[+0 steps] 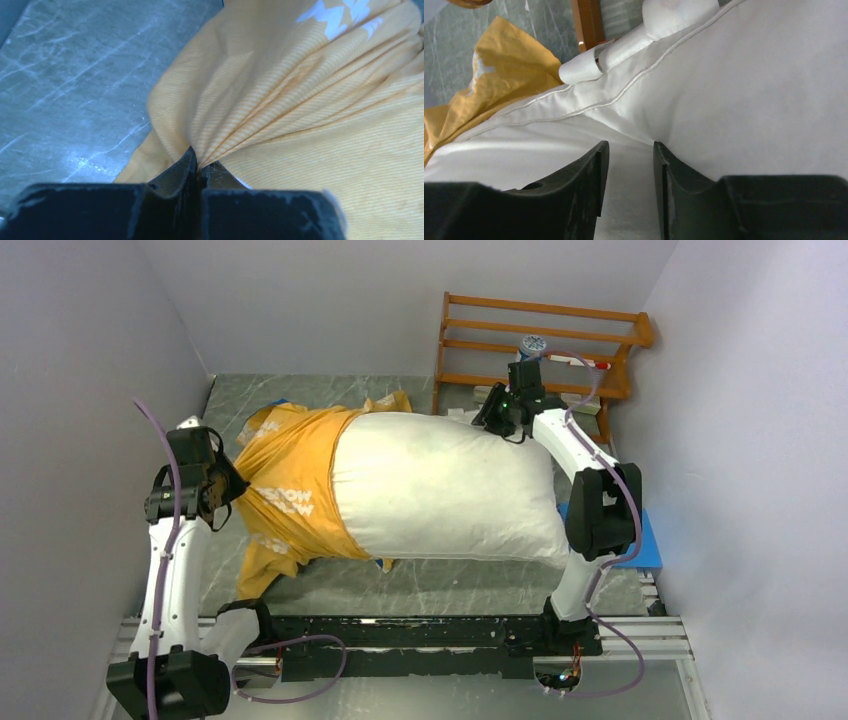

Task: Remove the pillowcase from the pillow
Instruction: Remove the pillow from the pillowcase.

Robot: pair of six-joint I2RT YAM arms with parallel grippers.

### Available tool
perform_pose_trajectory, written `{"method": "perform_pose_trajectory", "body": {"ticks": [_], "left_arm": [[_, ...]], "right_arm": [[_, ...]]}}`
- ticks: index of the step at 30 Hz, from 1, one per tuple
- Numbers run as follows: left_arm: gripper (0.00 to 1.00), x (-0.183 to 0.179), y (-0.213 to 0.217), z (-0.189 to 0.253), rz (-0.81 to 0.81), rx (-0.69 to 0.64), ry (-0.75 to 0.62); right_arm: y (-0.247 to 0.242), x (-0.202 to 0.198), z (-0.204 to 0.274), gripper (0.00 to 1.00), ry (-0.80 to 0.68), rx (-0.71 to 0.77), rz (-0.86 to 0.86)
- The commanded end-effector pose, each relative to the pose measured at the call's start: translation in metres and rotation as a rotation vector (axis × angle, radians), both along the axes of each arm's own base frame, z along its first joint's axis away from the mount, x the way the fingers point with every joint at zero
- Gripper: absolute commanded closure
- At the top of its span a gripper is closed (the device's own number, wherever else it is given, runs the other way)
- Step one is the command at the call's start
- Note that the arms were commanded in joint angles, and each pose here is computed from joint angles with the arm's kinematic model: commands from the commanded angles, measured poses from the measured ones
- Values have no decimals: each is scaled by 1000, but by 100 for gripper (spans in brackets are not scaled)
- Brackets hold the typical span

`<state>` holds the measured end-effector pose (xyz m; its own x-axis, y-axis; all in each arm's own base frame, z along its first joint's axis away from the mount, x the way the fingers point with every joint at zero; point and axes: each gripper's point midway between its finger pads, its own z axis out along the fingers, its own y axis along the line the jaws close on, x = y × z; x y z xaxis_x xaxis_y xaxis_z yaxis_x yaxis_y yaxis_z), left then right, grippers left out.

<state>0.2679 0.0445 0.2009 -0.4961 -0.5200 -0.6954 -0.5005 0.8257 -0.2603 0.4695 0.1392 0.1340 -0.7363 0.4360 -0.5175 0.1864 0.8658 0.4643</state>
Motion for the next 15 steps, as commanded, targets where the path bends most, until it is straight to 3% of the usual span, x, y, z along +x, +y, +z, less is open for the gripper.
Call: {"method": "perform_pose_trajectory", "body": {"ticks": [1, 3, 6, 8, 13, 15], "left_arm": [[95, 3, 14, -5, 14, 38, -35], [95, 12, -15, -19, -120, -68, -55], [92, 15, -46, -31, -257, -191, -53], [81, 15, -49, -36, -267, -210, -39], [39, 18, -46, -32, -269, -189, -45], [34, 19, -48, -33, -281, -198, -44]], "right_arm": [[-28, -46, -11, 55, 153, -61, 46], [-27, -49, 23, 46, 81, -61, 73], [-56, -62, 59, 22, 4, -173, -2], [-86, -80, 70, 10, -4, -257, -116], [-148, -151, 55, 2, 88, -345, -381], [-152, -188, 36, 1, 154, -338, -416]]}}
